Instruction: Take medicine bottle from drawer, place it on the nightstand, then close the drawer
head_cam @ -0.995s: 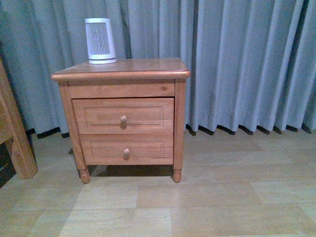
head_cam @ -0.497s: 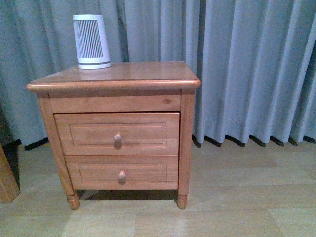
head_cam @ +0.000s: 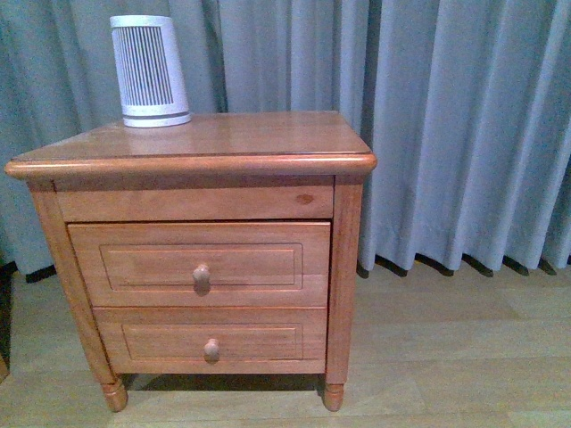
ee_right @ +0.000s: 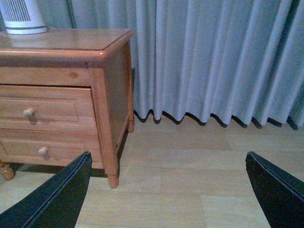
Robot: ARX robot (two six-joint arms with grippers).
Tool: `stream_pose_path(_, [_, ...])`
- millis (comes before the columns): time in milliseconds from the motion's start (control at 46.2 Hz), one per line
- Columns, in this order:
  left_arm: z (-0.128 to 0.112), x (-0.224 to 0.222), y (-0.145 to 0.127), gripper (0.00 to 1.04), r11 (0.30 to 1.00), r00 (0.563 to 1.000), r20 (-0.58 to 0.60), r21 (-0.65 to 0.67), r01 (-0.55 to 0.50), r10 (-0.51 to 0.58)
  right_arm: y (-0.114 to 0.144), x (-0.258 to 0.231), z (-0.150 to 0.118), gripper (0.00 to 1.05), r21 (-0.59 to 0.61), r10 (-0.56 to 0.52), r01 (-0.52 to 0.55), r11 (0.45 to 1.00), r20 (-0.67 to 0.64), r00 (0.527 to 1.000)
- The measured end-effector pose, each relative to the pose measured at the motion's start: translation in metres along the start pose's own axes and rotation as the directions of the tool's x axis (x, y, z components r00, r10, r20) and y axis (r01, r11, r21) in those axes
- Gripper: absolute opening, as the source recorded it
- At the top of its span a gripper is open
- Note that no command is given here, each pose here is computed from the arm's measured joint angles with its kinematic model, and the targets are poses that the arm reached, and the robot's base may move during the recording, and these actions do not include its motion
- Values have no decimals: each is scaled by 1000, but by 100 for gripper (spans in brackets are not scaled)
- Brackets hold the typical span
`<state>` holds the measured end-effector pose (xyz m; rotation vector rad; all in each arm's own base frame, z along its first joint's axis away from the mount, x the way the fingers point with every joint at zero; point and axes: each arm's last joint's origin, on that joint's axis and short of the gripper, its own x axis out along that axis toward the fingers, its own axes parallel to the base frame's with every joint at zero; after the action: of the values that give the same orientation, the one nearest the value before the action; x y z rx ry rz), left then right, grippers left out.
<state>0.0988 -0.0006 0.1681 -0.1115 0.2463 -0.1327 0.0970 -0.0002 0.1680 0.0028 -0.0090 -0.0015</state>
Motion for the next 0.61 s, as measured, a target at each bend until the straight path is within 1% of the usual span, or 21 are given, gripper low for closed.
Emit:
stream_pose_path(43, [5,3,-1,98,998,994,-100,-57,41,-46,0,0,0,98,0,3,-3,1000,0,1000])
stream_pose_path(87, [11,7,-1,98,995,989,-130,-80,58,-68,0,0,0,98,0,1,-1,1000,0,1000])
stream_pose_path(108, [20,11,-1,98,994,988,-130,-87,70,-81,0,0,0,98,0,1,-1,1000,0,1000])
stream_pose_path(260, [90,46,-2,98,994,994,24,-35,104,-103,0,0,0,98,0,2,-2,1000,0,1000])
stream_pose_path(346, [114,78,-2,98,994,991,72,4,113,-113,0,0,0,98,0,2,-2,1000,0,1000])
stream_pose_path(411, [120,101,-2,98,994,990,93,22,107,-109,0,0,0,98,0,2,-2,1000,0,1000])
stream_pose_path(476, [120,118,-3,98,993,989,86,23,116,-118,0,0,0,98,0,2,-2,1000,0,1000])
stream_pose_path(606, [108,166,-8,98,993,993,23,27,117,-118,0,0,0,98,0,2,-2,1000,0,1000])
